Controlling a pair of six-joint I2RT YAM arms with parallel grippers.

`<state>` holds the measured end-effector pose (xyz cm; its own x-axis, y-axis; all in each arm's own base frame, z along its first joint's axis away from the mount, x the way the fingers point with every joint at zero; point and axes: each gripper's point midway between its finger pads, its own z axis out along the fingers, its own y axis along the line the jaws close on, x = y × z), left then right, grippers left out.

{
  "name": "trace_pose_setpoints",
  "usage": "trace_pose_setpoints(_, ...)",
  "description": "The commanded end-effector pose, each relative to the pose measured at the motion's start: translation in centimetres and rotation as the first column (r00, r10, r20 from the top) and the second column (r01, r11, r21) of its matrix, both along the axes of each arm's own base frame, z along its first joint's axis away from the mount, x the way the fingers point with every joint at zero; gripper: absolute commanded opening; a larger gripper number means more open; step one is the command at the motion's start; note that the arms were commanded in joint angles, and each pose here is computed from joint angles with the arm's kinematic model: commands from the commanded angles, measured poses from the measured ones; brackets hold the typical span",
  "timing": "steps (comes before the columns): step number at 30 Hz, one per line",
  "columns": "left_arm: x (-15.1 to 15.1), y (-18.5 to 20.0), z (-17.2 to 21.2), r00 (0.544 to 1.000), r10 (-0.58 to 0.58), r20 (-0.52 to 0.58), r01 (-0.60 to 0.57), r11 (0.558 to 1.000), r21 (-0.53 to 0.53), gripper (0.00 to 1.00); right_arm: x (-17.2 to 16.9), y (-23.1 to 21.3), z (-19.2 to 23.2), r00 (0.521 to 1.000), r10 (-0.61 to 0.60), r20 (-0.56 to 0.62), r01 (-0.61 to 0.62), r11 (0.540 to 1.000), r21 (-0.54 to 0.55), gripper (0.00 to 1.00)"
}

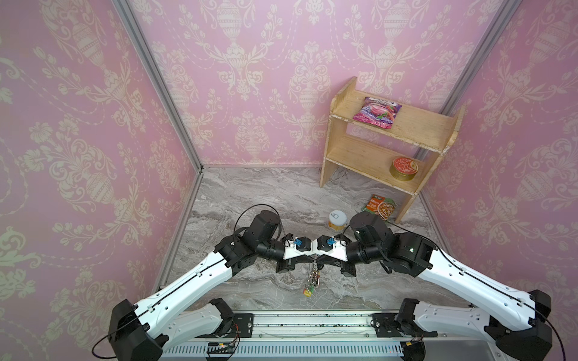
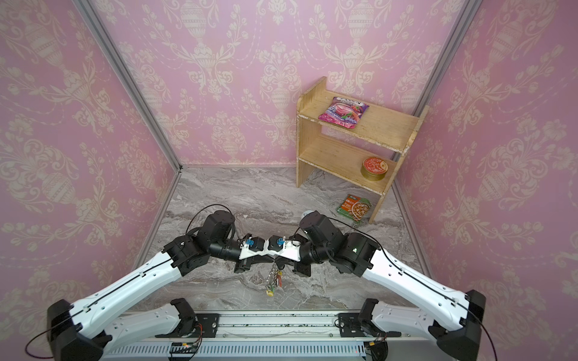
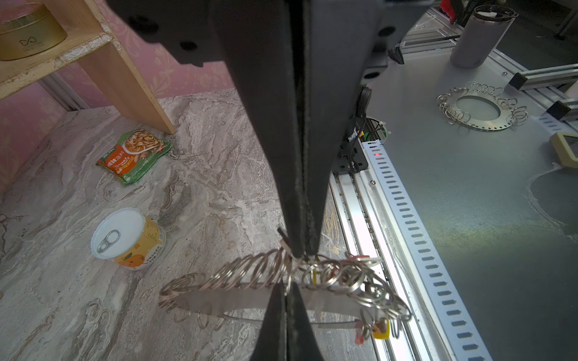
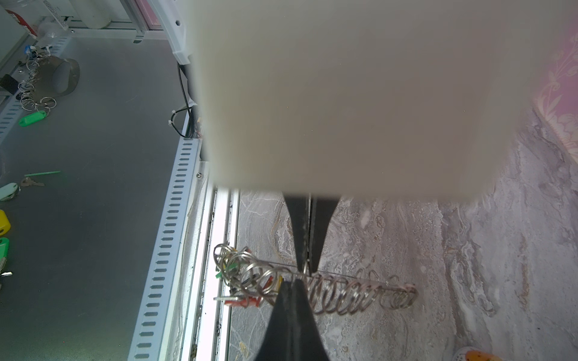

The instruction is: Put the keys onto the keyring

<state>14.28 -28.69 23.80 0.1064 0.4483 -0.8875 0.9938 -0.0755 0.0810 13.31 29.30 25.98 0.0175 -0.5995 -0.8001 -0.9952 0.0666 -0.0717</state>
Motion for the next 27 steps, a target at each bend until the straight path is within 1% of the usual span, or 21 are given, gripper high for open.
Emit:
trace_pose_setpoints(1, 2.71, -0.27, 2.94, 0.994, 0.082, 0.075, -0.077, 0.995, -0.067, 0.0, -2.79, -0.47, 0.16, 0.993, 0.09, -0.074, -0.089, 0.996, 0.008, 0.0)
trace_pose_setpoints(27, 3.2, -0.23, 2.77, 0.995, 0.091, 0.045, -0.087, 0.994, -0.068, 0.0, -2.8, -0.67, 0.17, 0.994, 0.082, -0.069, -0.082, 0.997, 0.012, 0.0)
